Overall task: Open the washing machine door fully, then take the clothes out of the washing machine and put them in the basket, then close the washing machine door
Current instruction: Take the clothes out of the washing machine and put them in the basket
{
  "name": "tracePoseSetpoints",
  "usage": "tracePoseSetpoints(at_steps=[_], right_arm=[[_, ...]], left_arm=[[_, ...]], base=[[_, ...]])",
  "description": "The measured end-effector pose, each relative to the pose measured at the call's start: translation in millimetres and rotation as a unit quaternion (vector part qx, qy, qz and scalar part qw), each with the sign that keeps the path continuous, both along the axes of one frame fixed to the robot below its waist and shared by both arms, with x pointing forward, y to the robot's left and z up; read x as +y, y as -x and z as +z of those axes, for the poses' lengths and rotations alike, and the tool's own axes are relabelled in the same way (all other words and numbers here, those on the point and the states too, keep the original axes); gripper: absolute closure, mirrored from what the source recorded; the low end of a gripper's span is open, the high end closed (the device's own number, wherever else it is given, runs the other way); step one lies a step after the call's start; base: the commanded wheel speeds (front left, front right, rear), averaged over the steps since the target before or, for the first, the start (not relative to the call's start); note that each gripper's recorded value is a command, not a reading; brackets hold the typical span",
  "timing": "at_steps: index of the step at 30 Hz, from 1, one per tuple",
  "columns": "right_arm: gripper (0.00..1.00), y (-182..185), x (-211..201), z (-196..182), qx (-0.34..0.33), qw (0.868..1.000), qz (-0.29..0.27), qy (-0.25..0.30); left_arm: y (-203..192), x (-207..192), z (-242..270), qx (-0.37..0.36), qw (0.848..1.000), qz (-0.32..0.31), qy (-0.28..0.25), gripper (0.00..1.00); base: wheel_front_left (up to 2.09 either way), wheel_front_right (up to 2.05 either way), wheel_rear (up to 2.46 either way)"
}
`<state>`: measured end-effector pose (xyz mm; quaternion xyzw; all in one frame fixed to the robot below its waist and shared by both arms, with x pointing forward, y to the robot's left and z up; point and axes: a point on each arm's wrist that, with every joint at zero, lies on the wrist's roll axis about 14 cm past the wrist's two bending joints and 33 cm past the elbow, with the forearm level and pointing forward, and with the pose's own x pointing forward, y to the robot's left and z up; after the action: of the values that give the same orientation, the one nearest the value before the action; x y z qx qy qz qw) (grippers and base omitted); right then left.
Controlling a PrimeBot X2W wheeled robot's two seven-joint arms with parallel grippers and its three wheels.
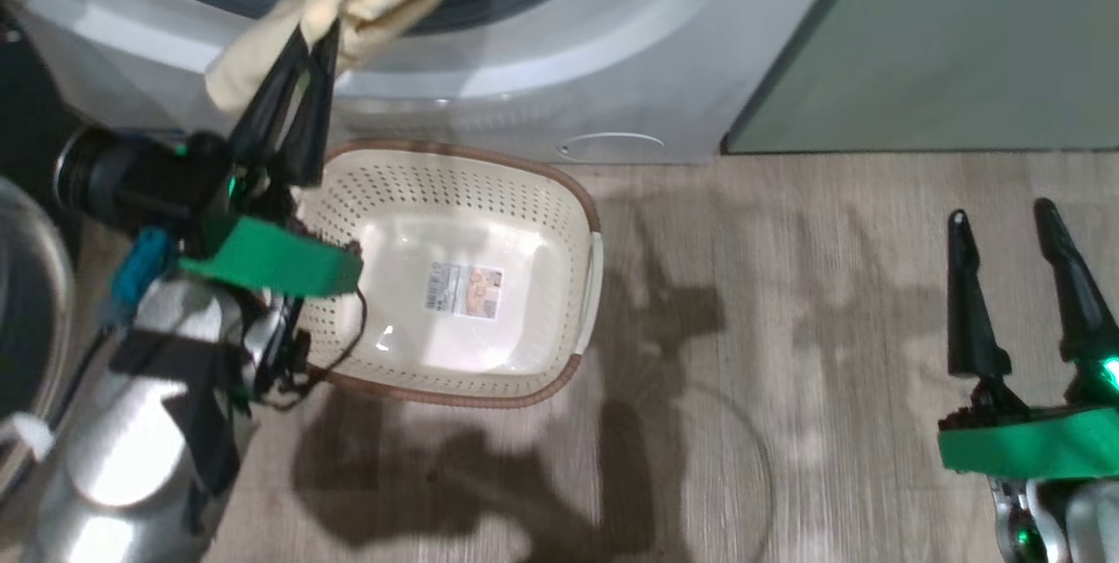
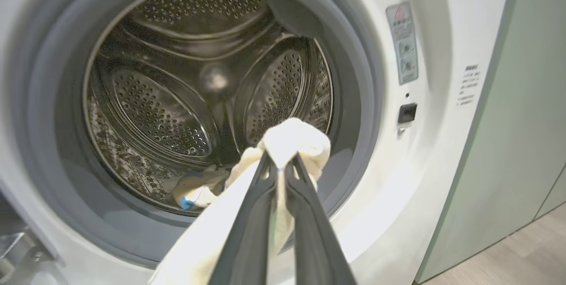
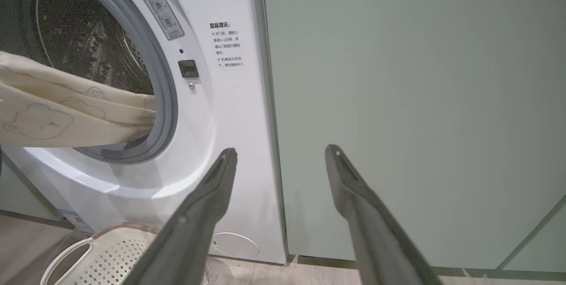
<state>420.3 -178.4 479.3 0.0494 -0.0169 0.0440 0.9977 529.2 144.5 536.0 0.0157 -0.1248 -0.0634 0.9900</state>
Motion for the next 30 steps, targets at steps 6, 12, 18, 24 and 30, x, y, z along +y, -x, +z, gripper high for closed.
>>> tracePoseSetpoints(at_steps=[6,12,18,24,30], right_arm=[[0.00,2,5,12,-0.017,1.000,0.009,-0.001],[0.00,9,9,21,-0.026,1.000,0.017,-0.002],[0.00,10,12,27,-0.035,0.999,0.022,-0.003],[0.00,11,13,25,-0.032,0.999,0.022,-0.008],[0.00,12,9,20,-0.023,1.000,0.015,-0.012]], left_arm=[[27,12,33,-0.046,0.999,0.027,0.009,1.00],[52,16,57,-0.075,0.996,0.037,0.017,1.00],[63,22,43,-0.050,0.998,0.045,0.016,1.00],[62,19,-11,0.037,0.998,0.044,0.028,1.00],[63,8,-71,0.127,0.991,0.026,0.026,1.00]], base=[[0.00,0.00,0.00],[0.00,0.00,0.00],[0.00,0.00,0.00],[0.00,0.00,0.00],[0.00,0.00,0.00]])
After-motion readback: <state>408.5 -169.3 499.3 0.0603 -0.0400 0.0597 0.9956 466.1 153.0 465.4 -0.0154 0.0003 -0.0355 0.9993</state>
